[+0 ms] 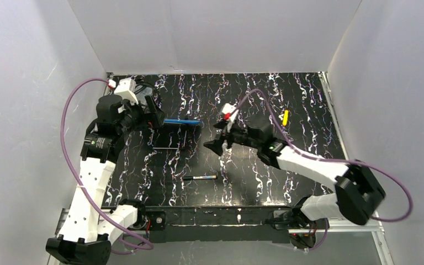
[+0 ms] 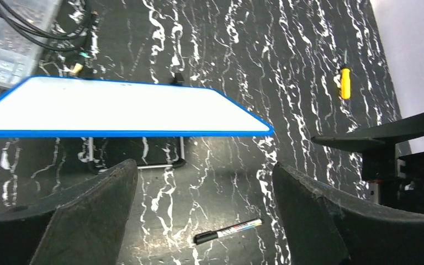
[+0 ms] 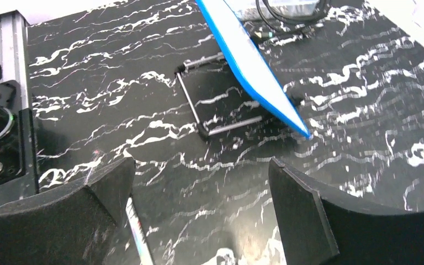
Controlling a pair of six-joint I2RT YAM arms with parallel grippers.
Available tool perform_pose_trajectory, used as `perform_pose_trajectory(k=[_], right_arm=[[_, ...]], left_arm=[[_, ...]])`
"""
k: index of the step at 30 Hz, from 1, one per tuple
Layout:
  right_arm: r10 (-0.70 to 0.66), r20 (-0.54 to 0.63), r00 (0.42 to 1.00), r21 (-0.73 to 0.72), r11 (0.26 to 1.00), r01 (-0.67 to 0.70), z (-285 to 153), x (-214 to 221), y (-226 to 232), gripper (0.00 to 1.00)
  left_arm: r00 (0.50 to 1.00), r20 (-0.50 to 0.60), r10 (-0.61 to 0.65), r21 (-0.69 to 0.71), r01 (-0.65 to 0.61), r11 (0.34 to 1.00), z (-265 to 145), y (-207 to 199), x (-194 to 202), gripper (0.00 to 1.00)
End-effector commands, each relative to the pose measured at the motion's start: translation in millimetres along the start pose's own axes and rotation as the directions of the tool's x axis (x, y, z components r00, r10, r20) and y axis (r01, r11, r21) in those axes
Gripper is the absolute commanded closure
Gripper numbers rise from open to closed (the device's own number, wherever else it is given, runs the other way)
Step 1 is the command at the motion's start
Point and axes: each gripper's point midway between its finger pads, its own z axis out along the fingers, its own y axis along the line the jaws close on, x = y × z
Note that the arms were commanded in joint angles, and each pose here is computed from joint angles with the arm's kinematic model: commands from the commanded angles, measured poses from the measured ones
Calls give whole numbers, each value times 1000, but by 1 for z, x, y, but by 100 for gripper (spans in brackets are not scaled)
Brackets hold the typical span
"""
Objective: Write a sentence on the whiteboard
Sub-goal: Move the whiteboard to the center of the board.
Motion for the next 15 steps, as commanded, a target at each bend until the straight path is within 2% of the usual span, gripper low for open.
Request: perform_pose_trajectory(k=[1,6,10,12,15], right_arm=[[-199,172,965,-25,978,206,45,-50,0,1],[-279,143,950,-21,958,285,84,-30,-14,1],[-299,102,949,-45,951,305,111,-16,-21,1],[-302,98,948,-54,950,308,121,-13,-21,8],[-294,70,953,-75,951,299,132,-3,-16,26]], left_arm=[[998,27,50,-52,-49,997,-10,15,-14,9],[992,102,73,-130,-60,990,-11,32,-23,6],[988,121,99,-179,-76,981,-12,44,-21,5],[987,121,103,-199,-78,977,-12,48,-19,5],[989,115,98,-204,-73,976,-14,50,-16,4]])
